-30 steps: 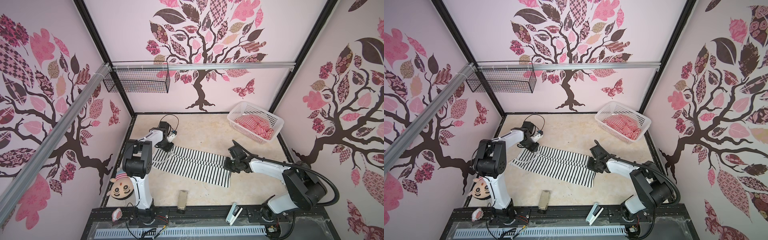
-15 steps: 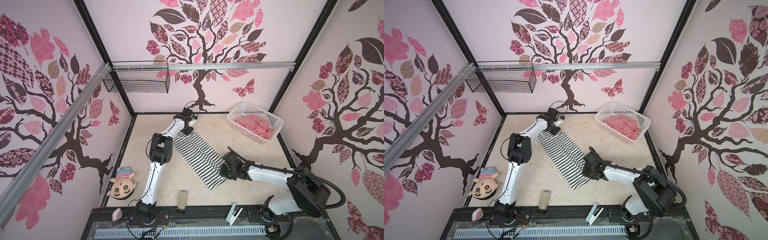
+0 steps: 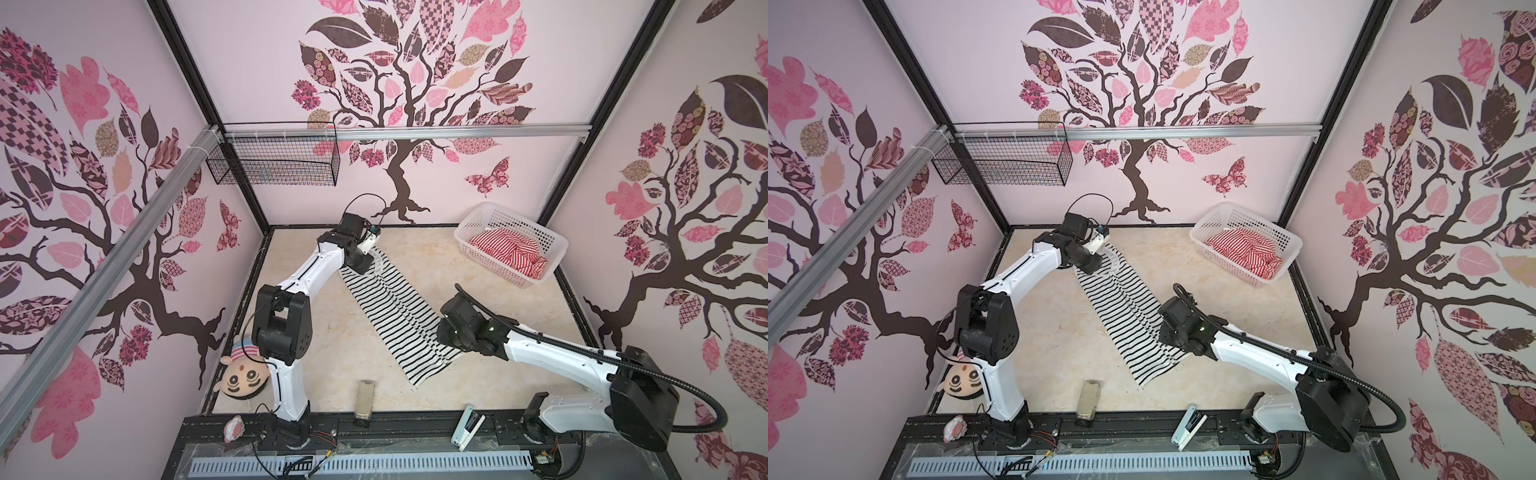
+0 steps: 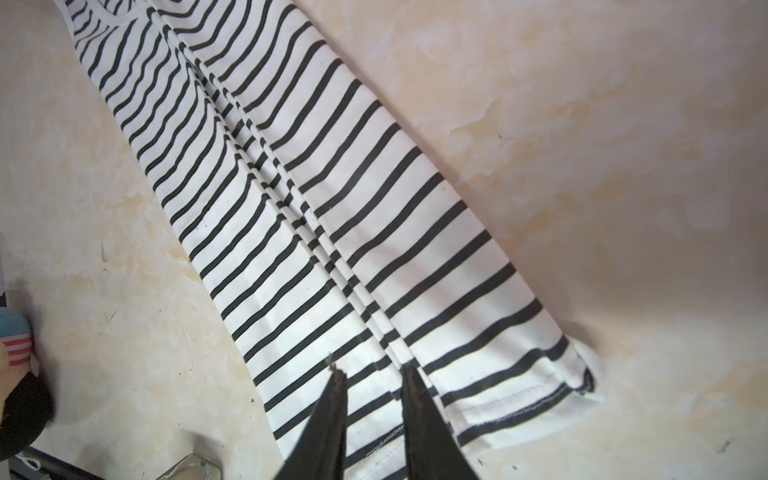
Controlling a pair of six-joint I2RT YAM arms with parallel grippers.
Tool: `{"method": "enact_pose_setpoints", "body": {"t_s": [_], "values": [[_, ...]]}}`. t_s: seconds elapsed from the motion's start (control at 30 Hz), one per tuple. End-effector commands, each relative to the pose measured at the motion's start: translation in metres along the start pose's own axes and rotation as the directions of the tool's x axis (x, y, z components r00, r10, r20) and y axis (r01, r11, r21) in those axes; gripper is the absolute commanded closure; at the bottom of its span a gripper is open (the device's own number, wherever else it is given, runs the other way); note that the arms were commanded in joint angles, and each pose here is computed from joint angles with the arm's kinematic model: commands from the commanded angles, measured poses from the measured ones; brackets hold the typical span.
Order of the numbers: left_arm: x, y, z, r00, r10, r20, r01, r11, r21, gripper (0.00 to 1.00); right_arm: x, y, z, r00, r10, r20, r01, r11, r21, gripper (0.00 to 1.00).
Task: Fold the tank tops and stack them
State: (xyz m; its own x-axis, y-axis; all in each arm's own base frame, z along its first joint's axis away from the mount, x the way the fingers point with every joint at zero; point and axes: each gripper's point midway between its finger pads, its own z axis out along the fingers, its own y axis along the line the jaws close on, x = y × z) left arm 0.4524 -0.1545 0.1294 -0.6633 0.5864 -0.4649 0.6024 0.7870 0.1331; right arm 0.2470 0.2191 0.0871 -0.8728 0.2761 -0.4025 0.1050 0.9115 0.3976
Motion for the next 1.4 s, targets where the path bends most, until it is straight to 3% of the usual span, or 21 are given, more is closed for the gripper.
{"method": "enact_pose_setpoints", "body": {"t_s": [0.0,0.27,0.57,0.7,1.03,1.37], "values": [[0.048,-0.031,0.029,0.993,-0.018,-0.115,0.032,0.993,0.113,0.56,-0.007,-0.01,0.015,0.998,-0.064,0.029,0.062,0.997,0.043,0.73],[0.09,-0.04,0.057,0.973,-0.015,-0.23,0.043,0.992,0.117,0.57,0.007,-0.024,0.04,0.997,-0.066,-0.048,0.07,0.993,0.094,0.74],[0.102,-0.029,0.089,0.952,-0.003,-0.305,0.025,0.997,0.068,0.57,0.044,-0.047,0.048,0.989,-0.016,-0.147,0.031,0.994,0.101,0.75],[0.088,-0.021,0.106,0.952,0.005,-0.306,0.016,0.998,0.065,0.57,0.056,-0.049,0.046,0.986,0.001,-0.168,0.015,0.995,0.095,0.74],[0.011,0.005,0.144,0.972,-0.023,-0.234,0.033,0.999,0.04,0.57,0.09,-0.017,0.049,0.973,0.009,-0.23,0.008,0.997,0.073,0.75],[-0.004,0.012,0.142,0.978,-0.021,-0.206,0.024,1.0,0.012,0.57,0.085,0.0,0.059,0.979,-0.003,-0.203,0.026,0.993,0.111,0.74]]}}
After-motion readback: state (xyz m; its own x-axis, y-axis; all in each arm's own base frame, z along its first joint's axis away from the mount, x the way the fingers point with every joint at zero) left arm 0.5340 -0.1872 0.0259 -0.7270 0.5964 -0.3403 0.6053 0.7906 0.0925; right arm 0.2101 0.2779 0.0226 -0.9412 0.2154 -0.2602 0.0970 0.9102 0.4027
